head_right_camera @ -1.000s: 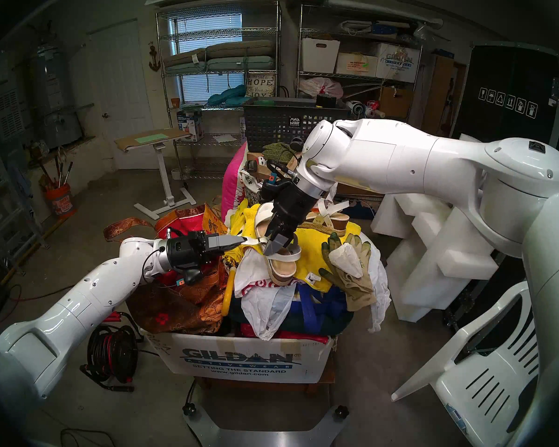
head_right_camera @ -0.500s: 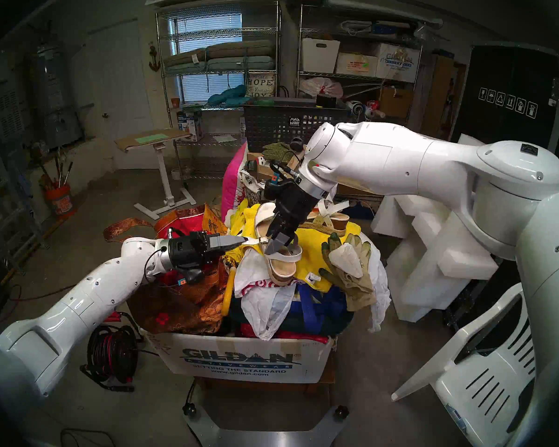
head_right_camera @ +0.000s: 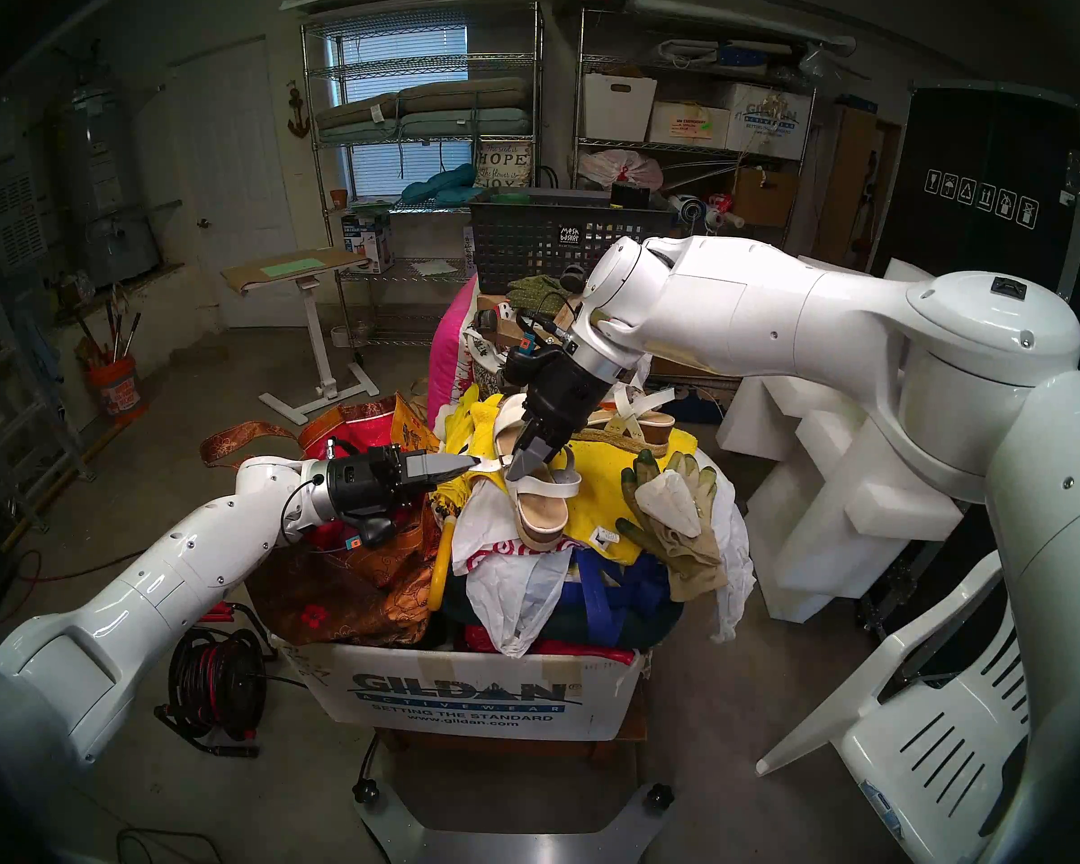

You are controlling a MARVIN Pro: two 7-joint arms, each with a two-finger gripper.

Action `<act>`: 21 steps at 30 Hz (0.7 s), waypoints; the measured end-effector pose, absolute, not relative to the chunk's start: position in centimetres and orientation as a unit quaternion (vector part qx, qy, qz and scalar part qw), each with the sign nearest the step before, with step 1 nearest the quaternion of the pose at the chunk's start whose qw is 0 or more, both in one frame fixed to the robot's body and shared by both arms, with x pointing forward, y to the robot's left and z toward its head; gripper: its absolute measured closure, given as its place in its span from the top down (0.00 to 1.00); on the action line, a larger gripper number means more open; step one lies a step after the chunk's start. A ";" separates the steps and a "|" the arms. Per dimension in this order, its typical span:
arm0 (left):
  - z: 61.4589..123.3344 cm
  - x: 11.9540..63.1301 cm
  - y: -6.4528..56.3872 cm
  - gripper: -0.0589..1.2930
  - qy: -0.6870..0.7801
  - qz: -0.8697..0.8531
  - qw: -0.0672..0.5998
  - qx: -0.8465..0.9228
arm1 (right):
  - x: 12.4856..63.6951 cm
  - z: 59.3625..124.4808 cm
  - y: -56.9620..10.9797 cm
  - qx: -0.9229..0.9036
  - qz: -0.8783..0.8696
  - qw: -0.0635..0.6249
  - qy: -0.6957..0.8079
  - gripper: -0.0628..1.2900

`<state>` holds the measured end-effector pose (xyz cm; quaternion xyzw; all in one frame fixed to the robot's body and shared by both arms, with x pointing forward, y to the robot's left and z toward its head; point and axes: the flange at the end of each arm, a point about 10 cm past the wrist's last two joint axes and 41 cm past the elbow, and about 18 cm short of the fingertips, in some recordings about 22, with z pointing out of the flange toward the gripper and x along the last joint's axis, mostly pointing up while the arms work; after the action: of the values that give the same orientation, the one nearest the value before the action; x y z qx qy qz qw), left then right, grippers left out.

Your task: Unbuckle a shoe

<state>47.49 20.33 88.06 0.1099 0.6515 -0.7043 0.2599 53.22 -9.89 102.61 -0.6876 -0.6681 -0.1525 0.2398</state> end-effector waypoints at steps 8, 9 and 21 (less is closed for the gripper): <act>87.8 47.6 20.2 0.03 0.653 -0.702 0.260 0.112 | 53.2 102.7 -9.7 -0.685 -0.154 0.241 -0.670 0.66; 87.8 47.7 20.2 0.03 0.653 -0.702 0.261 0.112 | 53.2 102.7 -9.7 -0.685 -0.154 0.240 -0.671 0.76; 87.8 47.7 20.1 0.03 0.652 -0.702 0.262 0.117 | 53.0 103.0 -9.4 -0.681 -0.154 0.239 -0.675 0.69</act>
<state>47.71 20.08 87.81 0.1168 0.6520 -0.7018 0.2624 52.99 -9.42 102.99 -0.6811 -0.6745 -0.1545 0.2394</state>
